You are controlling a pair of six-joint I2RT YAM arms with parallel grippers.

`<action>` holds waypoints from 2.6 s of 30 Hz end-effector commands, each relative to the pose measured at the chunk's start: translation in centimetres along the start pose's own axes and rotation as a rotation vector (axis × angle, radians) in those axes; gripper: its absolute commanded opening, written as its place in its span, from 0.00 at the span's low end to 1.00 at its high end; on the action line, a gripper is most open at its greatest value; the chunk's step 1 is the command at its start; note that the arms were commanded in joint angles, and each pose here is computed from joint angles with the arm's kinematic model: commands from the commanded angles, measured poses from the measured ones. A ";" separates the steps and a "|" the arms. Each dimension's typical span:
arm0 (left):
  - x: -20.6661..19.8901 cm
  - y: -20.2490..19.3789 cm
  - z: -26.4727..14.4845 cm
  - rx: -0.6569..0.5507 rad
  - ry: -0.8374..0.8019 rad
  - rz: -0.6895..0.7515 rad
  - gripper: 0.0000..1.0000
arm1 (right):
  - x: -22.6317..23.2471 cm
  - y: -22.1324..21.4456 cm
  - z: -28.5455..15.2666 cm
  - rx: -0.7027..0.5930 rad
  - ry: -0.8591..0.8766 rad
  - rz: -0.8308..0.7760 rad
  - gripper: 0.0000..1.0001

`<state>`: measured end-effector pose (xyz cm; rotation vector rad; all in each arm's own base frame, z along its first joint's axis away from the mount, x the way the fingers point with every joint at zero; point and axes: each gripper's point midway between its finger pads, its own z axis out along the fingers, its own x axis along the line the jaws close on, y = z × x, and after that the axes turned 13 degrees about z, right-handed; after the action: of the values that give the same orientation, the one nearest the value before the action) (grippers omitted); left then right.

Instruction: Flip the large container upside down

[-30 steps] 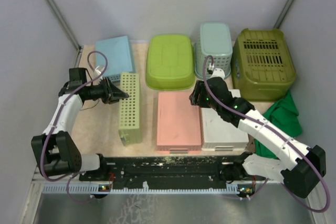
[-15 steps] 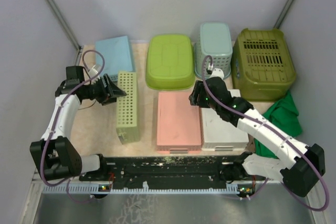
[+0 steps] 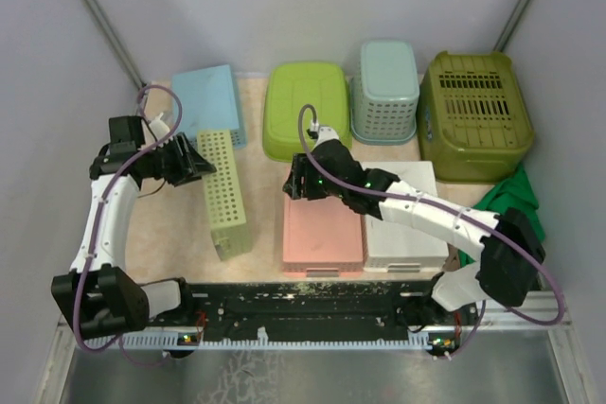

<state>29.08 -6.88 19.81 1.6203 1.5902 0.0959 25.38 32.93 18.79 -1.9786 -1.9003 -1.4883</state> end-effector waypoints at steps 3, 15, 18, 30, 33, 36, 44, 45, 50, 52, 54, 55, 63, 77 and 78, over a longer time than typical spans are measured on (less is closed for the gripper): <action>-4.0 -0.7 -1.4 -0.020 -0.195 -0.032 0.38 | 4.4 1.9 -0.4 -0.049 0.138 0.031 0.54; -11.3 0.4 -4.0 -0.082 -0.733 -0.162 0.00 | 2.6 2.5 -2.1 -0.113 0.088 0.061 0.55; -10.8 -1.0 -3.3 -0.026 -0.779 -0.203 0.00 | 2.0 2.9 -2.6 -0.137 0.066 0.059 0.55; -4.2 -5.1 1.8 0.028 -0.644 -0.341 0.00 | 1.1 2.8 -3.3 -0.147 0.040 0.052 0.55; -1.8 -5.7 3.0 0.042 -0.479 -0.275 0.00 | 1.1 2.9 -3.3 -0.152 0.038 0.052 0.55; 0.9 -6.2 3.7 0.085 -0.272 -0.246 0.00 | 1.1 2.7 -2.9 -0.140 0.036 0.046 0.55; 5.7 -6.7 2.9 0.121 0.067 -0.174 0.04 | 1.3 2.4 -2.3 -0.120 0.036 0.036 0.55; 6.0 -6.7 2.7 0.123 0.098 -0.174 0.11 | 1.3 2.4 -2.2 -0.119 0.034 0.036 0.55; 8.2 -4.9 0.5 0.082 0.297 -0.124 0.52 | 1.3 2.2 -1.8 -0.107 0.032 0.030 0.55; 8.2 -3.7 -0.9 0.056 0.344 -0.107 0.69 | 1.3 2.2 -1.8 -0.106 0.033 0.029 0.55; 8.1 -1.9 -2.4 0.013 0.398 -0.082 0.81 | 1.3 2.2 -1.8 -0.106 0.027 0.027 0.55; 8.1 -0.9 -3.3 -0.012 0.428 -0.066 0.86 | 1.2 2.3 -1.8 -0.109 0.024 0.024 0.55; 5.7 4.3 -7.3 -0.146 0.557 0.038 0.99 | -1.8 4.2 -3.5 -0.195 -0.138 -0.028 0.61; -11.0 3.6 3.0 -0.142 0.153 0.347 1.00 | -16.1 16.2 -19.2 -0.613 -0.679 0.046 0.86; -12.0 3.9 3.2 -0.144 0.122 0.371 1.00 | -16.6 16.9 -20.4 -0.638 -0.704 0.047 0.87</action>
<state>30.51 -14.80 24.09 1.8269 1.4466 0.5273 30.50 9.61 23.74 -2.9384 -1.7072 -1.5512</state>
